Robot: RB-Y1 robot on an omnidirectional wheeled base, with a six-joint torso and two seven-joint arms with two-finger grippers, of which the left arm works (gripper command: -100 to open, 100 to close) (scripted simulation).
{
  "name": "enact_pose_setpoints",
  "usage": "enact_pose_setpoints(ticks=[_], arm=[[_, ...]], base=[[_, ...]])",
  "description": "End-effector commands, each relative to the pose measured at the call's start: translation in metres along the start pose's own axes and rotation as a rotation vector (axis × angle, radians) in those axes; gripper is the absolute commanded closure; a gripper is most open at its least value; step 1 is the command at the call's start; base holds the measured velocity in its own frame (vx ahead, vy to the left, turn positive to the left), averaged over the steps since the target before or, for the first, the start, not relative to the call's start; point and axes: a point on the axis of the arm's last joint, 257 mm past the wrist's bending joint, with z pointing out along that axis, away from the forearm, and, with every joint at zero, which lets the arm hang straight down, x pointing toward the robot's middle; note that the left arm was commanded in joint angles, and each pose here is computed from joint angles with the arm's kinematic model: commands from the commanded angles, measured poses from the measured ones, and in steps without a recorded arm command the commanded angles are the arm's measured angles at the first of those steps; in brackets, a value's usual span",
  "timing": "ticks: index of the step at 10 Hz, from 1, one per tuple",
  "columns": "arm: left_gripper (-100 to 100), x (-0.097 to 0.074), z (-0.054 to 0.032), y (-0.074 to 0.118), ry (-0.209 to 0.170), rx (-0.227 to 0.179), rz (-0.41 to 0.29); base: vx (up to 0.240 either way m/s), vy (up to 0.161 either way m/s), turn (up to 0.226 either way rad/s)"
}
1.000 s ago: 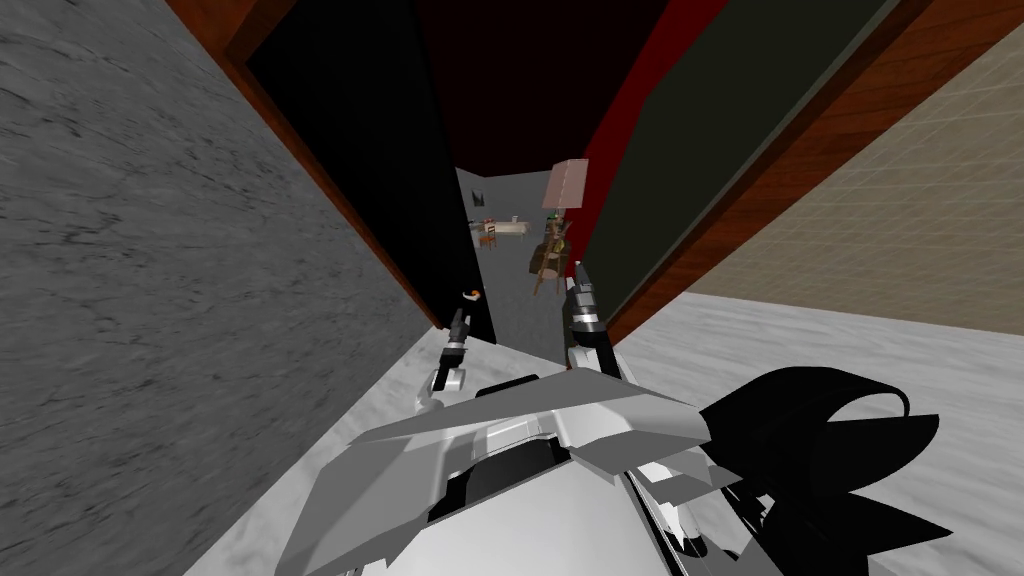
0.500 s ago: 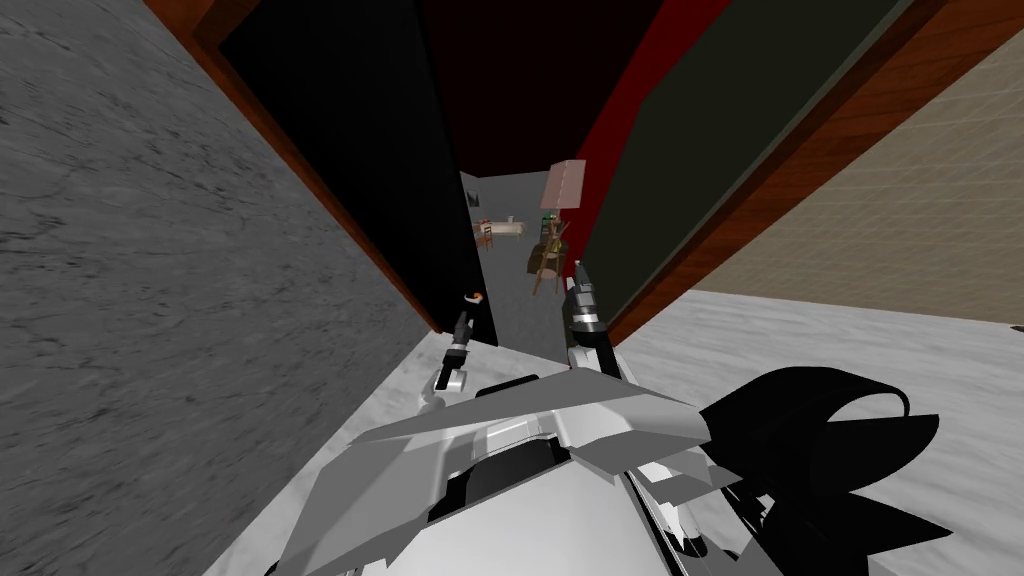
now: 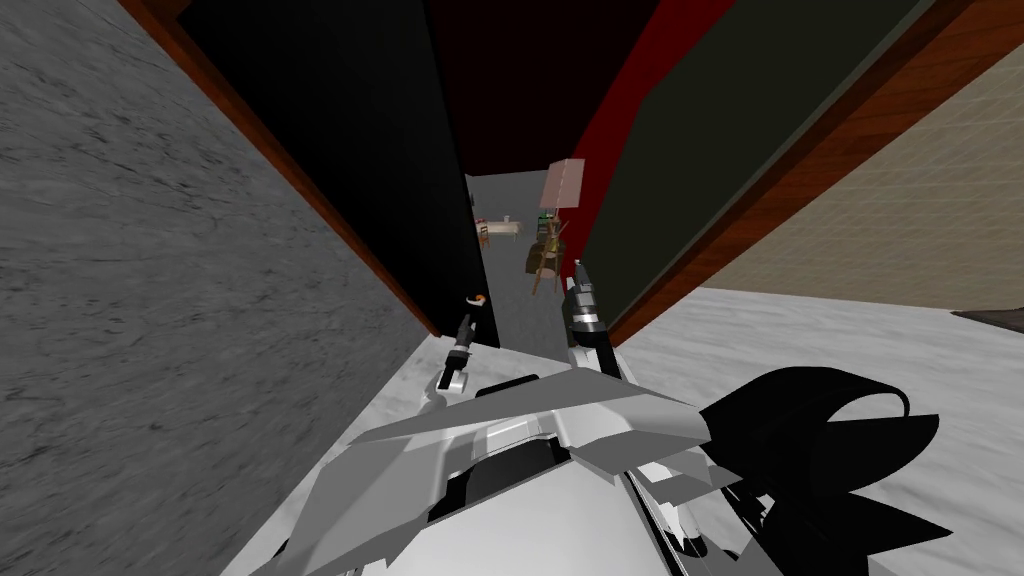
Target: Push the door open
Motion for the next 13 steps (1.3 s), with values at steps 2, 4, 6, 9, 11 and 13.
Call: enact_pose_setpoints(ticks=[2,4,6,9,11,13], arm=[[-100,0.003,-0.0030,0.014,0.010,-0.032,0.000],[-100,0.005,-0.0051,0.024,0.018,-0.054,0.000],[-100,0.006,-0.0073,0.033,0.025,-0.076,0.000],[-100,0.008,-0.0104,0.044,0.033,-0.102,0.001],[-100,0.009,-0.0134,0.054,0.040,-0.126,0.003],[-100,0.011,-0.0179,0.066,0.050,-0.157,0.005]], base=[[0.051,0.100,-0.076],[0.050,0.098,-0.063],[0.050,0.078,-0.065],[0.042,0.079,-0.055],[0.045,0.078,-0.061],[0.057,0.121,-0.102]])
